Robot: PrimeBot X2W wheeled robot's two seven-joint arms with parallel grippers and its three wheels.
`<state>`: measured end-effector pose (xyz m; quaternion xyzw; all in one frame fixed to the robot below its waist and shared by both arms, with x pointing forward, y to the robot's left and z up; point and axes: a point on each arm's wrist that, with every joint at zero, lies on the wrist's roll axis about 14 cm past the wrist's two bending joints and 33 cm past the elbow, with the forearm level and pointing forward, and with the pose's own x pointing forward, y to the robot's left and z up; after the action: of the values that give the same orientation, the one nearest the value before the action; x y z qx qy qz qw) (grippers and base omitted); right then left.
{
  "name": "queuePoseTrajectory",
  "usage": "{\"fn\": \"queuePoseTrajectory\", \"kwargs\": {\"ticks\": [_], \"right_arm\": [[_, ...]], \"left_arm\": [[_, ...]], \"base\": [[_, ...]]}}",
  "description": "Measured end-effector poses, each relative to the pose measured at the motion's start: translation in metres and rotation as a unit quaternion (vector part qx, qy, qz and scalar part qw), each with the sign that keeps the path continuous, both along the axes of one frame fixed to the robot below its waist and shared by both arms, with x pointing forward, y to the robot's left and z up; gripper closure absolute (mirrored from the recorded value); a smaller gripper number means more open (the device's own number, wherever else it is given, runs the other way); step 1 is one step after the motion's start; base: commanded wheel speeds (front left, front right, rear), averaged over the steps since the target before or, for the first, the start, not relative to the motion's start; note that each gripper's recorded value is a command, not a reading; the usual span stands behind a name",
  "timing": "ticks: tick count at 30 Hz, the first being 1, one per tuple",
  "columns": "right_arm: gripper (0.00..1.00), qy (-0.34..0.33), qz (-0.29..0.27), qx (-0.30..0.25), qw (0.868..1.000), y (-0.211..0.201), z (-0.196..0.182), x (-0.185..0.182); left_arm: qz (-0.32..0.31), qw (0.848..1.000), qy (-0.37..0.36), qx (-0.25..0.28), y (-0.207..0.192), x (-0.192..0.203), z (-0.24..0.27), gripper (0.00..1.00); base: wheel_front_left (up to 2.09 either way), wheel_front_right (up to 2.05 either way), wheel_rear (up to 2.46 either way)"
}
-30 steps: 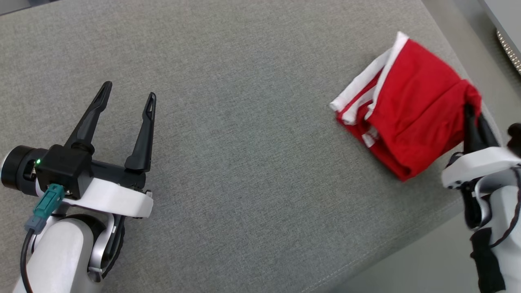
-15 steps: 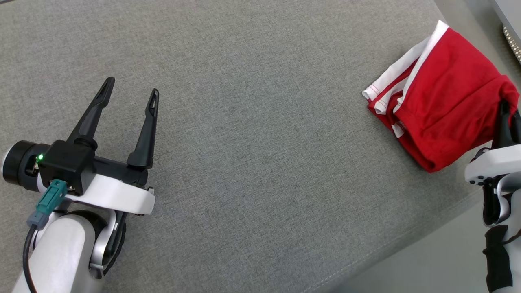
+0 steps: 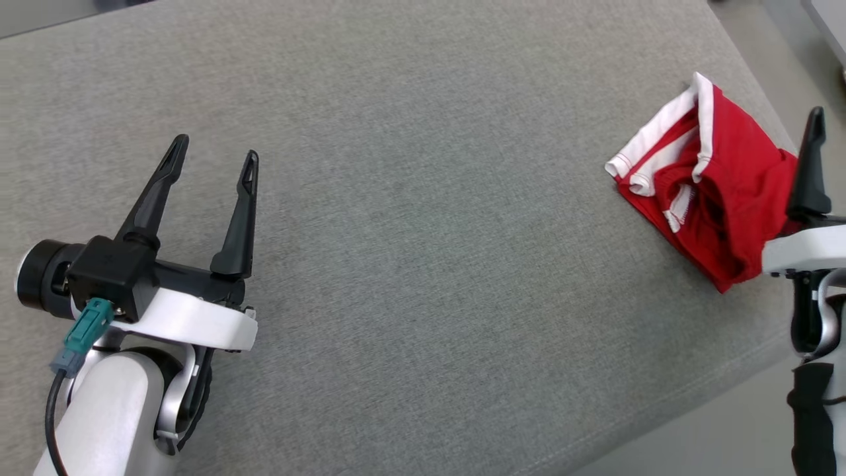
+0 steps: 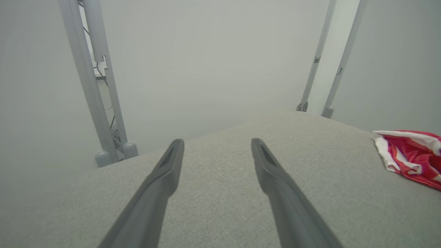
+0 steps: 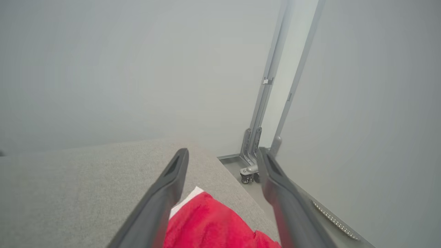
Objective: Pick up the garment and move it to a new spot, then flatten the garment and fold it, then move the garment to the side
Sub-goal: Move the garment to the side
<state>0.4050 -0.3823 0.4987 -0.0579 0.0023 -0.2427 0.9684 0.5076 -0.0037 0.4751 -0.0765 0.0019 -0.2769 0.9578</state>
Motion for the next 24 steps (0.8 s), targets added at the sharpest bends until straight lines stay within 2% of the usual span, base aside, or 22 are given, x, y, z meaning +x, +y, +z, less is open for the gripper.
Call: {"fn": "queuePoseTrajectory", "kwargs": {"ticks": [5, 12, 19, 24], "right_arm": [[0.0, -0.055, 0.081, 0.015, 0.995, 0.052, 0.022, 0.022], [0.0, -0.096, 0.183, 0.032, 0.978, 0.123, 0.04, 0.042], [0.0, -0.111, 0.247, 0.049, 0.961, 0.172, 0.05, 0.046], [0.0, -0.092, 0.276, 0.076, 0.954, 0.197, 0.044, 0.039]], "left_arm": [[0.039, 0.999, -0.015, -0.009, 0.021, -0.002, 0.013, 0.0], [0.117, 0.993, -0.026, -0.019, 0.069, -0.012, 0.026, 0.0], [0.186, 0.982, -0.031, -0.021, 0.118, -0.034, 0.038, 0.0], [0.214, 0.976, -0.03, -0.018, 0.139, -0.059, 0.043, 0.0]], "base": [[0.0, 0.0, 0.0], [0.0, 0.0, 0.0], [0.0, 0.0, 0.0], [0.0, 0.0, 0.0]]}}
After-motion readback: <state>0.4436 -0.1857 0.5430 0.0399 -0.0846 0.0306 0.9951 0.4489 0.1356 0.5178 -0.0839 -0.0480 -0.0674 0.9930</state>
